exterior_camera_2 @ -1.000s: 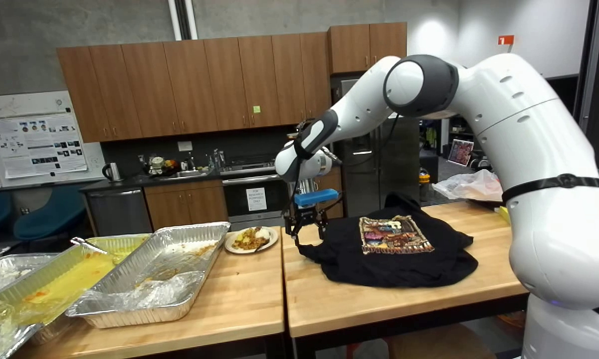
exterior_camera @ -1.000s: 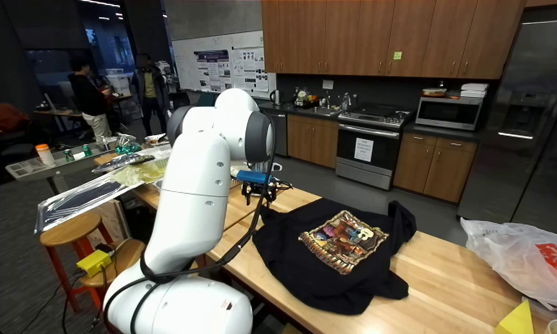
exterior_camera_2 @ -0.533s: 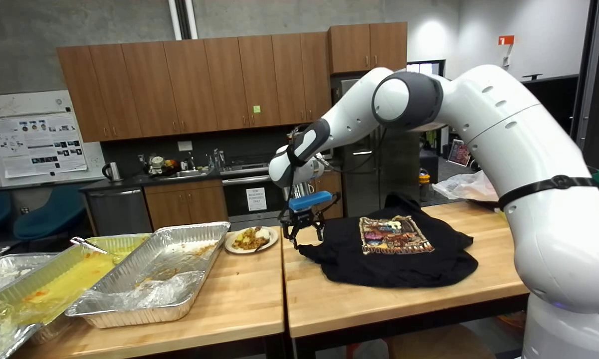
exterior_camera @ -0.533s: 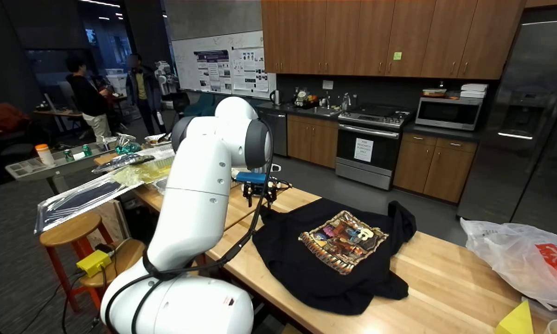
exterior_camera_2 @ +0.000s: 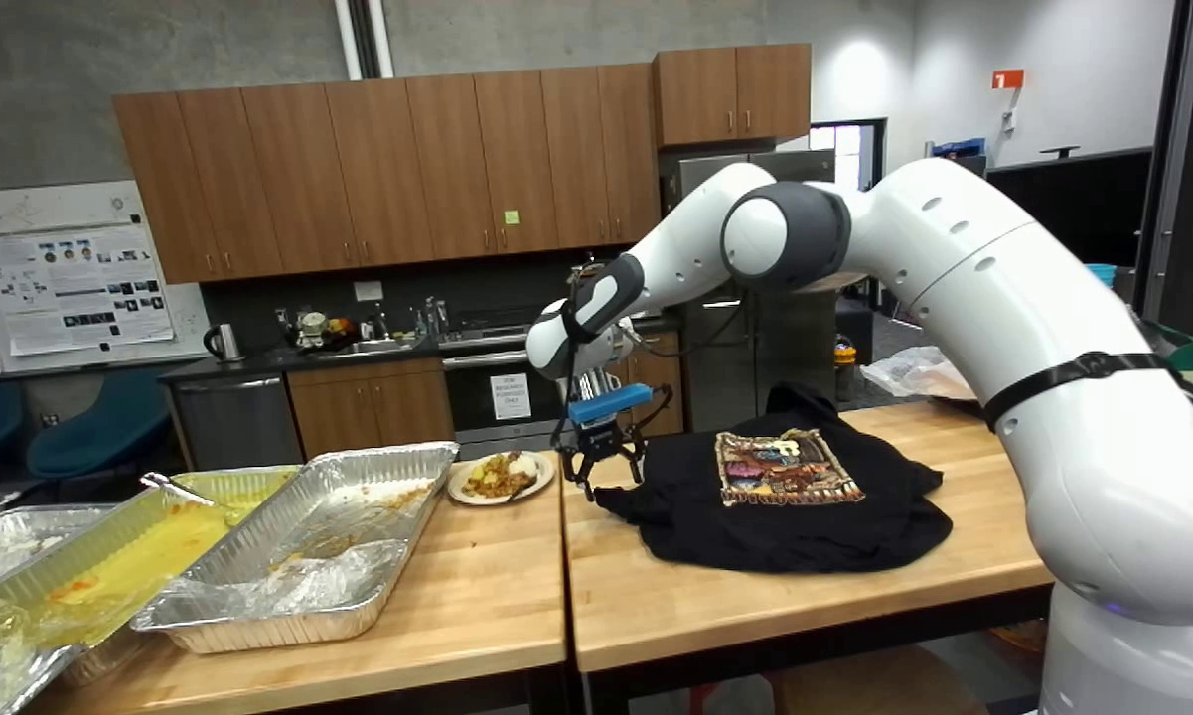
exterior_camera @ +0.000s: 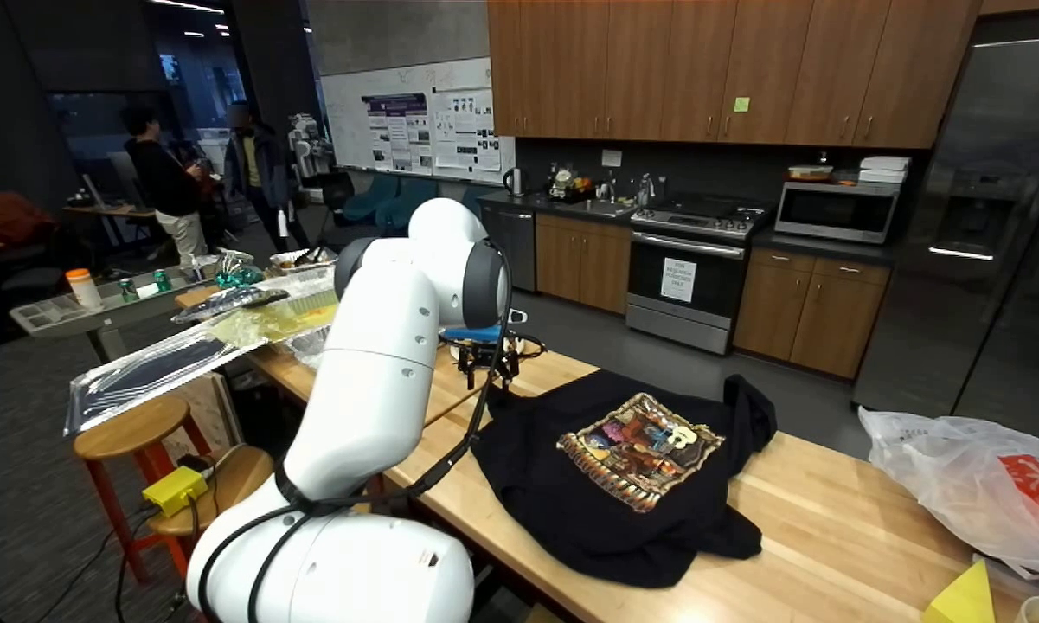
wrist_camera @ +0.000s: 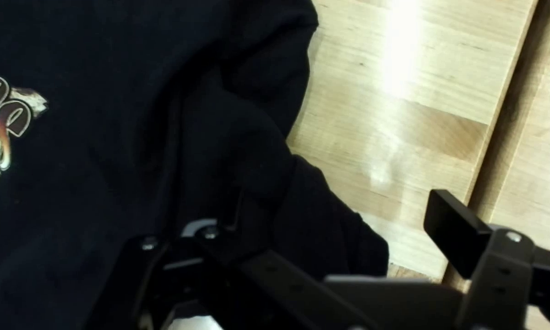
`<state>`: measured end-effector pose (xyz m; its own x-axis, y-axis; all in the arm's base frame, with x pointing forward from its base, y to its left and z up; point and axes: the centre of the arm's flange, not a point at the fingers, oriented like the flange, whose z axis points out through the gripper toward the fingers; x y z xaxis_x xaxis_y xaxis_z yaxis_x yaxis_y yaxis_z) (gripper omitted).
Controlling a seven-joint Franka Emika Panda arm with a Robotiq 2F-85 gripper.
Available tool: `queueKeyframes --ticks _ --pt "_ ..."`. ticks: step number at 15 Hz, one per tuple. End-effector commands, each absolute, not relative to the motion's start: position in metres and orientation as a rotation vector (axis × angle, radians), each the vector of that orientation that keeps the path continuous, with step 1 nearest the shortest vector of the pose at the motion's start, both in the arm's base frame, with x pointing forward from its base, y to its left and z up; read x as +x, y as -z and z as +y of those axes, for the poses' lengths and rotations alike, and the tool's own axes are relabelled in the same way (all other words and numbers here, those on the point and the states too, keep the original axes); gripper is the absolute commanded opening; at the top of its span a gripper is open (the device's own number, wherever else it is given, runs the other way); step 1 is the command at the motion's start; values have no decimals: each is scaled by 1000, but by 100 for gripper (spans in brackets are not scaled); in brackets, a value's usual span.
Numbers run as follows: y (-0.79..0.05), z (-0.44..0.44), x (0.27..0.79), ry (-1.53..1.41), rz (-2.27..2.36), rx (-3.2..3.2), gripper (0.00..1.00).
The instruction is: Fold the black t-shirt from left to right then right to left.
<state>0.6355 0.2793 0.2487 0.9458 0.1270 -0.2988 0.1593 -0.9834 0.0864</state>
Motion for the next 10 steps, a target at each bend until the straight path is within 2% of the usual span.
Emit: queueKeyframes --ticks 1,10 --pt "-247 290 654 484 198 2963 100" --pt "-234 299 668 527 123 2930 100"
